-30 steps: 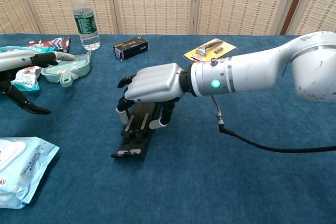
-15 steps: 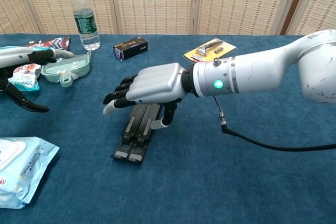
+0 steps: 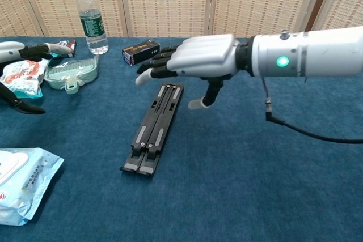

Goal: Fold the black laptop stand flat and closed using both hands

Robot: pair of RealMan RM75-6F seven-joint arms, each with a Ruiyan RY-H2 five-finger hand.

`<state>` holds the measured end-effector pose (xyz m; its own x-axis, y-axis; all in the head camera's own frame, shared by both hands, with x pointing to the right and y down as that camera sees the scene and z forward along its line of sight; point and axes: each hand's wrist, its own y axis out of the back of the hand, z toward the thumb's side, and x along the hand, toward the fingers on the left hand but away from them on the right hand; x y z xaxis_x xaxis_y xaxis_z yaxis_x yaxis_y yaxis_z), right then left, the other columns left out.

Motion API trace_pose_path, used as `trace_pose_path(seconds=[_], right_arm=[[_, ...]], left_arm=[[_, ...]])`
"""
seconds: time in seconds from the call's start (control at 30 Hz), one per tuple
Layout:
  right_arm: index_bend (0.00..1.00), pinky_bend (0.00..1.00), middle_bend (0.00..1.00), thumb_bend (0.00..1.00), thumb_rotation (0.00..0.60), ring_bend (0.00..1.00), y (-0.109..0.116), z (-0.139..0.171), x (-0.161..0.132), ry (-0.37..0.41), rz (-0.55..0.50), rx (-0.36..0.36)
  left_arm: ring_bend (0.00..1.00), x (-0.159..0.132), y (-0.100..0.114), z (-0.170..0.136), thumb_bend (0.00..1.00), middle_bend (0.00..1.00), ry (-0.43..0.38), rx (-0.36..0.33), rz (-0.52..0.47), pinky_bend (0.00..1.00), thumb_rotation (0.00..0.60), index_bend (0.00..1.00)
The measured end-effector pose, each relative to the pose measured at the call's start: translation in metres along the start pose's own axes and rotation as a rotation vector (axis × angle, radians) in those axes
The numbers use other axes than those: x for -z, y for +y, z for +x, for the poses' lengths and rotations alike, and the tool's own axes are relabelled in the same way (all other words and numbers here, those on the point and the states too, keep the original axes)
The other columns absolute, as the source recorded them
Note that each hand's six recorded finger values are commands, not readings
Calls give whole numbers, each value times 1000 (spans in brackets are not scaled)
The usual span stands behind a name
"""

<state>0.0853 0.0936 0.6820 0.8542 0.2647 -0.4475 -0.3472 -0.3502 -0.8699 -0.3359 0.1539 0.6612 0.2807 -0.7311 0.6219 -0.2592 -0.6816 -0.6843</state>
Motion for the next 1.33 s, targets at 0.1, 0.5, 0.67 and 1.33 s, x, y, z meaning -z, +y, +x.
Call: trace_pose_path(seconds=[0.1, 0.5, 0.67, 1.33], right_arm=[[0, 0, 0, 245, 600, 0, 4, 29, 14, -86, -16, 9], [0, 0, 0, 246, 600, 0, 3, 201, 62, -561, -34, 11], [0, 0, 0, 246, 600, 0, -7, 266, 57, -714, -27, -4], [0, 0, 0, 244, 600, 0, -42, 391, 11, -1012, -107, 1]], left_arm=[[0, 6, 6, -3, 127, 0, 17, -26, 15, 0, 600, 0], [0, 33, 29, -27, 127, 0, 89, -166, 114, 0, 600, 0], [0, 47, 34, -48, 127, 0, 127, -197, 155, 0, 600, 0], [0, 67, 44, -142, 127, 0, 234, -322, 167, 0, 600, 0]])
